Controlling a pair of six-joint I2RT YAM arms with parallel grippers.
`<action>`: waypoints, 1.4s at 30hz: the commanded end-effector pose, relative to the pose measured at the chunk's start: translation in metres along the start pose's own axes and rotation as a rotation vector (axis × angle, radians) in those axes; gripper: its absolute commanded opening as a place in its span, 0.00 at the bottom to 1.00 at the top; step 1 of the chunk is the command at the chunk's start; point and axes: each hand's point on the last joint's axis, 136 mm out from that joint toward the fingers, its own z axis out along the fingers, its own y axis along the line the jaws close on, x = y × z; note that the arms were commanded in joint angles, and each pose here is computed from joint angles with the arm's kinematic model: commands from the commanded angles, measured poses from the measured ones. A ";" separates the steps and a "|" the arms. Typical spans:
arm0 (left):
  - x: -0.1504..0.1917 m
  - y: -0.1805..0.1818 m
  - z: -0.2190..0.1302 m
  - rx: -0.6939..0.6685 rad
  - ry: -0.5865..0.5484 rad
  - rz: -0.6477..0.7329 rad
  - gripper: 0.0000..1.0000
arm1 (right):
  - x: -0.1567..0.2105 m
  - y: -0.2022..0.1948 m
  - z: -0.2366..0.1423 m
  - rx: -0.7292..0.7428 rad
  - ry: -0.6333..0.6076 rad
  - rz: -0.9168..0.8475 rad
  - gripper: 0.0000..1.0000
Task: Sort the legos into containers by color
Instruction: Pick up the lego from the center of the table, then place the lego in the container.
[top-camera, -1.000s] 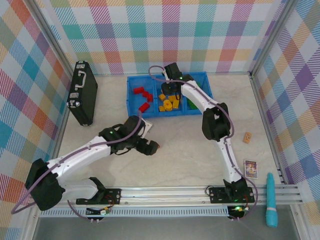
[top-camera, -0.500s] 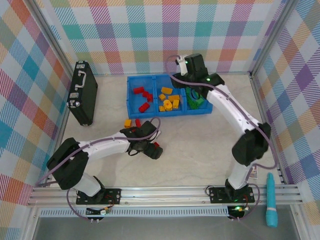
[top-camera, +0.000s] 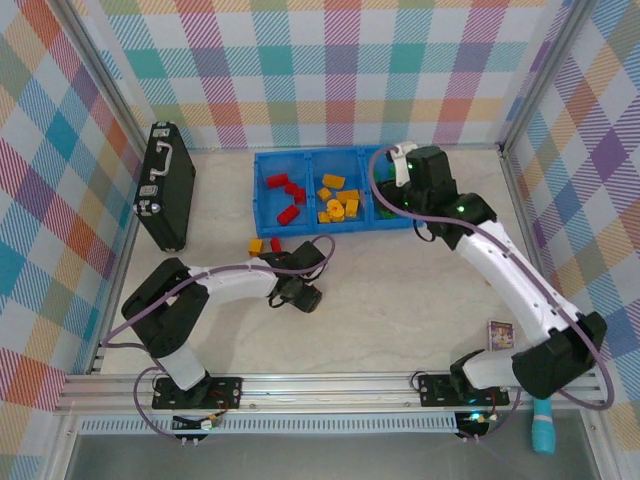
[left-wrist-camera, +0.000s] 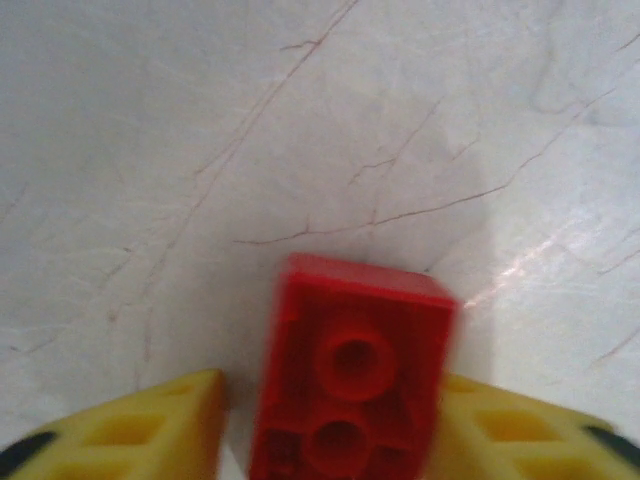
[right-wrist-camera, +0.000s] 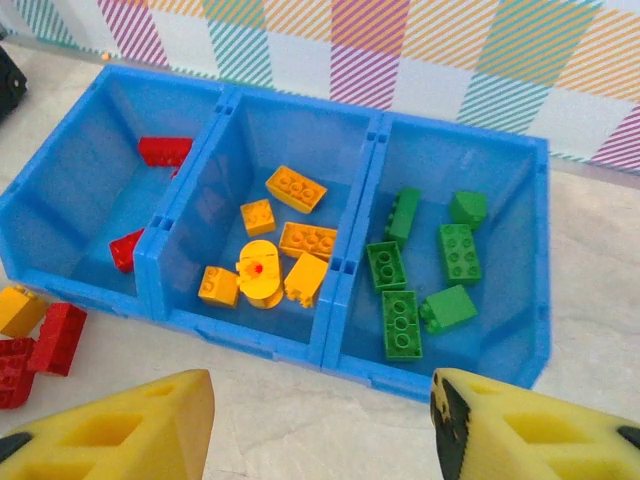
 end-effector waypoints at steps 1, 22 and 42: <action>0.013 -0.015 0.003 0.053 0.057 -0.017 0.35 | -0.003 -0.012 -0.015 0.046 -0.036 0.020 0.61; -0.125 0.086 -0.141 -0.174 -0.406 -0.155 0.25 | 0.125 -0.010 -0.034 -0.005 0.214 0.183 0.61; -0.192 0.182 -0.059 -0.267 -0.372 -0.403 0.34 | 0.178 -0.003 -0.054 -0.047 0.322 0.257 0.62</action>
